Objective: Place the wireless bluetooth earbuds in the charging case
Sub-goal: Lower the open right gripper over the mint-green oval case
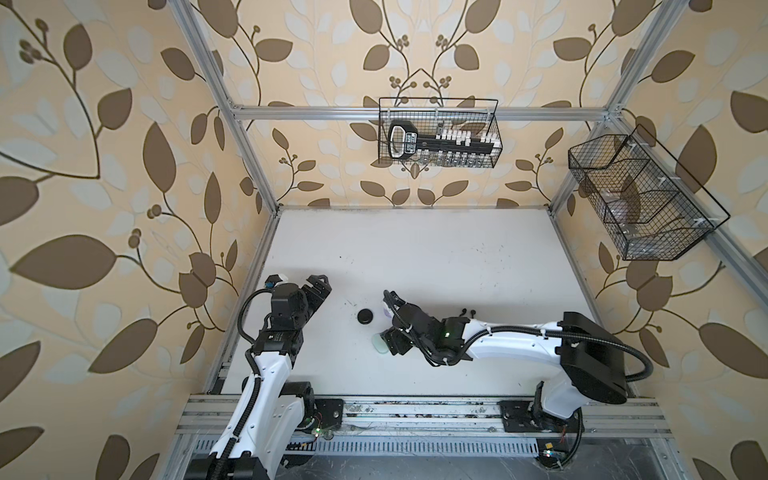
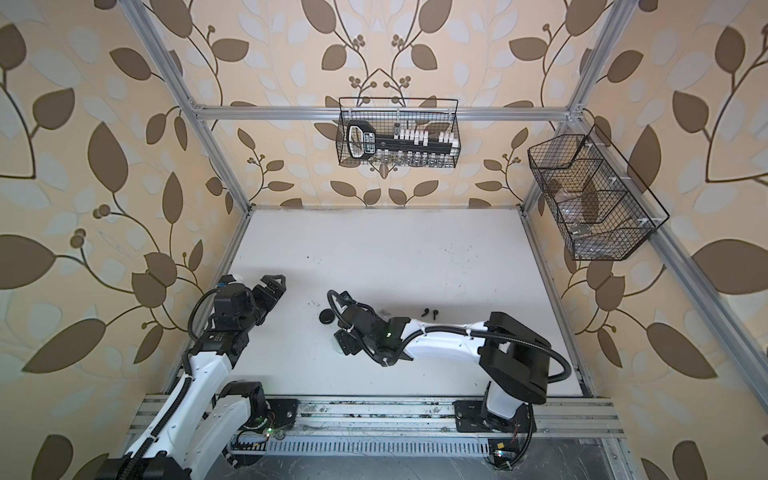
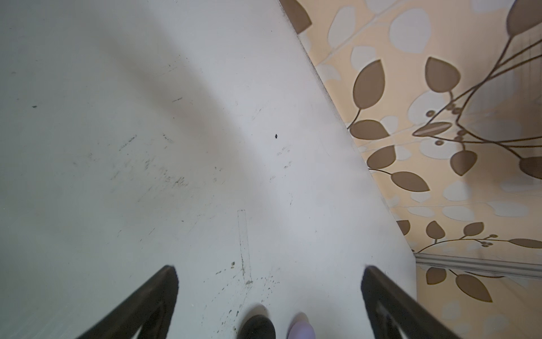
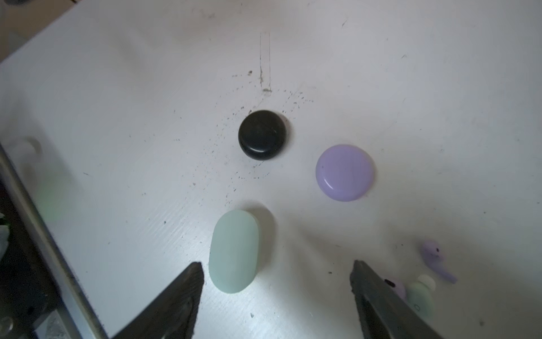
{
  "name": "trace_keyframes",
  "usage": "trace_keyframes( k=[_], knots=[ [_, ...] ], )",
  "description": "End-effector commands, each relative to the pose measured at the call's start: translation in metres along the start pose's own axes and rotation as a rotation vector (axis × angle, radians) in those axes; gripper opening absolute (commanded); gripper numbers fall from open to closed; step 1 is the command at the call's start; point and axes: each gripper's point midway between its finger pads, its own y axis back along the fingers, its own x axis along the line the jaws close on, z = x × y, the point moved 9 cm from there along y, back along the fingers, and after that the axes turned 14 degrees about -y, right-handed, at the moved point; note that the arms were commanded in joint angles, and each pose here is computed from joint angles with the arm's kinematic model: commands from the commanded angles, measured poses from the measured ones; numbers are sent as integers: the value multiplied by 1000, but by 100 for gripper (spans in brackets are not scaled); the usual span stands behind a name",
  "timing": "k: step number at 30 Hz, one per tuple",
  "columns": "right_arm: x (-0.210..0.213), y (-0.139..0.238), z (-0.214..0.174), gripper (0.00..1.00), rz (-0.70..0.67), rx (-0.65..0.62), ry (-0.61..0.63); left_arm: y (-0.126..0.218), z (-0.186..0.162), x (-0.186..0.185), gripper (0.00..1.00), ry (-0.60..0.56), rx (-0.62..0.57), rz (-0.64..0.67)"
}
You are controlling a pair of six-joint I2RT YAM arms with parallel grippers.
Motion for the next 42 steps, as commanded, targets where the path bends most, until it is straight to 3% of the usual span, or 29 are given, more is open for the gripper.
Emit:
trace_keyframes(
  k=[1,11,16,20,42],
  knots=[
    [-1,-4,-5,81,-34,56,4,1,9,0,99,-5,-57,27],
    [5,-18,-14,79,-50,121,16,-3,13,0,99,-14,-16,89],
    [-14,-27,-13,55,-127,143,-47,4,12,3,99,-19,-62,102],
    [-23,-37,-17,44,-92,208,-97,6,14,2,99,-18,-72,96],
    [24,-44,-33,44,-50,238,15,11,17,4,99,-30,-98,140]
  ],
)
